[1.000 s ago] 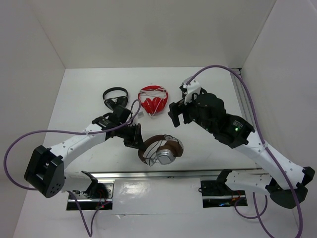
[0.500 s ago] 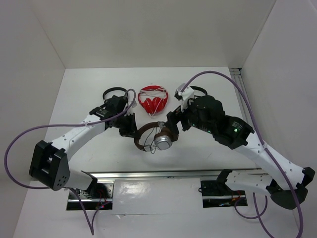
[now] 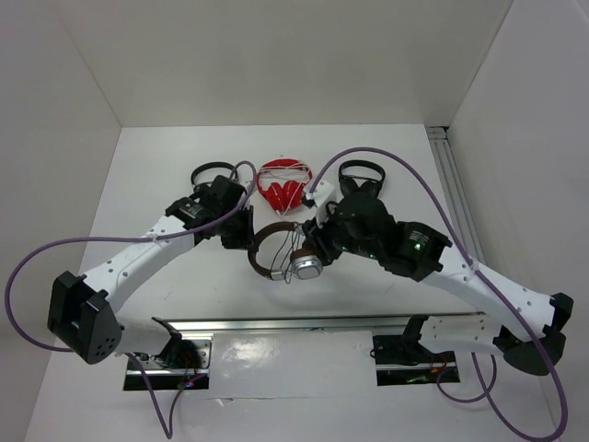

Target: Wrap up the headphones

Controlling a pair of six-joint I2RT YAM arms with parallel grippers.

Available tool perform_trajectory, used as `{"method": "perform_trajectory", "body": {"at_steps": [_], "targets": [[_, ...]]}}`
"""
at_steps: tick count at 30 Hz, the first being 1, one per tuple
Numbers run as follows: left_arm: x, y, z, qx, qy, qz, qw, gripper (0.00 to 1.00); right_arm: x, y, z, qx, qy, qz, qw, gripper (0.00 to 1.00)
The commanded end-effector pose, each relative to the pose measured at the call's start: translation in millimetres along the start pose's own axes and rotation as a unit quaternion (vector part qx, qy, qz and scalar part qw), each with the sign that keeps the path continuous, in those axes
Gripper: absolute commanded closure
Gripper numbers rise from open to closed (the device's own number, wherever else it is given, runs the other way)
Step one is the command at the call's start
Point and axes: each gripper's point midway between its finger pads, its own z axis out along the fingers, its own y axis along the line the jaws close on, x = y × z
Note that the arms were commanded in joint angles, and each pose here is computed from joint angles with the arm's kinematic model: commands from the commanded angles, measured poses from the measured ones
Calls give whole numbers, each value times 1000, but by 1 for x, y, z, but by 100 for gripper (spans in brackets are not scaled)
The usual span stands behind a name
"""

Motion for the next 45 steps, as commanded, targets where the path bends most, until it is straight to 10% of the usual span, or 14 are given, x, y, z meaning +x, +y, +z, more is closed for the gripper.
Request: {"method": "perform_trajectory", "body": {"at_steps": [1,35,39,45], "targets": [[-14,-17,-18,12,-38,-5,999,100,5,1,18,26,10,-3,1000,58],[26,-50,-34,66,-9,108,992,100,19,-33,68,71,18,10,997,37],[28,-51,-40,73,-11,113,991,100,13,-35,64,52,-5,22,998,64],[26,-50,-42,67,-15,117,991,100,18,-36,60,36,-17,29,999,61]]}}
